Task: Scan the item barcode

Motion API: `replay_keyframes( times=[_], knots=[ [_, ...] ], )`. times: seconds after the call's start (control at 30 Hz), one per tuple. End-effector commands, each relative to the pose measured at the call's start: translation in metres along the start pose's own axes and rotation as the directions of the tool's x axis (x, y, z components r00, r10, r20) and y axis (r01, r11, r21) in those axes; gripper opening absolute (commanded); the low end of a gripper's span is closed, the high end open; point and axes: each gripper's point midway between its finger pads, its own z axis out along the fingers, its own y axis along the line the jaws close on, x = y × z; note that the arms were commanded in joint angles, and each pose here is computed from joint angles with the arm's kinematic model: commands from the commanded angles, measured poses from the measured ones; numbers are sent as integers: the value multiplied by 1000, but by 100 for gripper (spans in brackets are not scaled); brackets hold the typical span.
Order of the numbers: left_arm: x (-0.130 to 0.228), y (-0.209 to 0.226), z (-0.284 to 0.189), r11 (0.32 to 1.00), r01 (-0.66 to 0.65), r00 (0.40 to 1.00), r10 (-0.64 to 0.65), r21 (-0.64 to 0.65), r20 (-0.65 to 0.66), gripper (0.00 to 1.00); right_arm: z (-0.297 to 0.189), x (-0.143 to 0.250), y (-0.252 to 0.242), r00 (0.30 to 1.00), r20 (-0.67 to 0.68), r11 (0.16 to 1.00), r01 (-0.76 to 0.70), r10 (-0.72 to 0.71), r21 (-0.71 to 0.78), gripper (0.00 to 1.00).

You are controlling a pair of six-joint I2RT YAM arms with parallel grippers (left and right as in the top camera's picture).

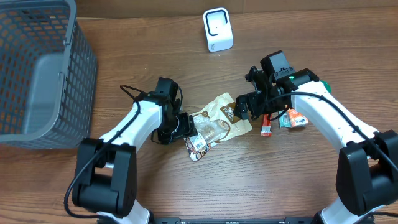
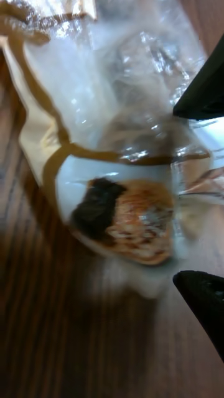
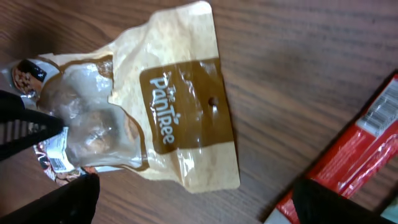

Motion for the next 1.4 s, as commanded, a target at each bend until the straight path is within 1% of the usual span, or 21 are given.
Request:
replay_keyframes(
  times=[0.0,0.13,0.37,0.5,0.57,0.67,0.73,0.8,0.97,1.0,1.03,1.13,1.27,1.37],
  knots=[
    [-2,-4,9,1000,17,1000,-16,22,-12,70,2,-4,3,999,20,1000,29,-29,-10,100],
    [-4,-3,15,998,52,998,-52,17,-18,69,12,0,9,998,26,998,55,-55,-18,100],
    [-4,-3,17,998,53,998,-52,17,-18,65,20,2,29,993,28,993,113,-112,-33,100],
    [-5,-3,17,998,52,999,-52,18,-16,67,21,5,31,993,19,993,115,-114,-35,100],
    [-6,-4,17,998,51,999,-51,20,-13,72,21,5,30,993,18,993,115,-114,-31,100],
    [-8,-7,18,999,41,999,-41,27,0,72,22,4,29,993,26,993,118,-117,-28,100],
    [-10,-10,18,999,35,999,-35,33,8,67,24,5,29,993,30,993,119,-118,-28,100],
    [-8,-12,19,999,27,1000,-27,32,7,59,26,7,28,993,26,993,117,-116,-28,100],
    [-4,-15,22,1000,10,1000,-10,27,0,56,32,16,24,994,8,994,110,-110,-27,100],
    [-3,-15,23,1000,6,1000,-6,25,0,53,32,16,24,994,6,994,110,-110,-27,100],
    [-2,-16,23,1000,2,1000,-2,25,-1,49,32,16,24,994,6,994,109,-109,-27,100],
    [-2,-18,23,1000,0,1000,0,31,-1,40,32,16,24,994,5,994,109,-108,-27,100],
    [-6,-20,17,997,-4,1000,5,74,-9,34,31,17,24,996,2,995,94,-94,-30,100],
    [-11,-27,10,990,-24,1000,26,141,-13,29,31,21,25,996,-13,995,89,-89,-38,100]
  ],
)
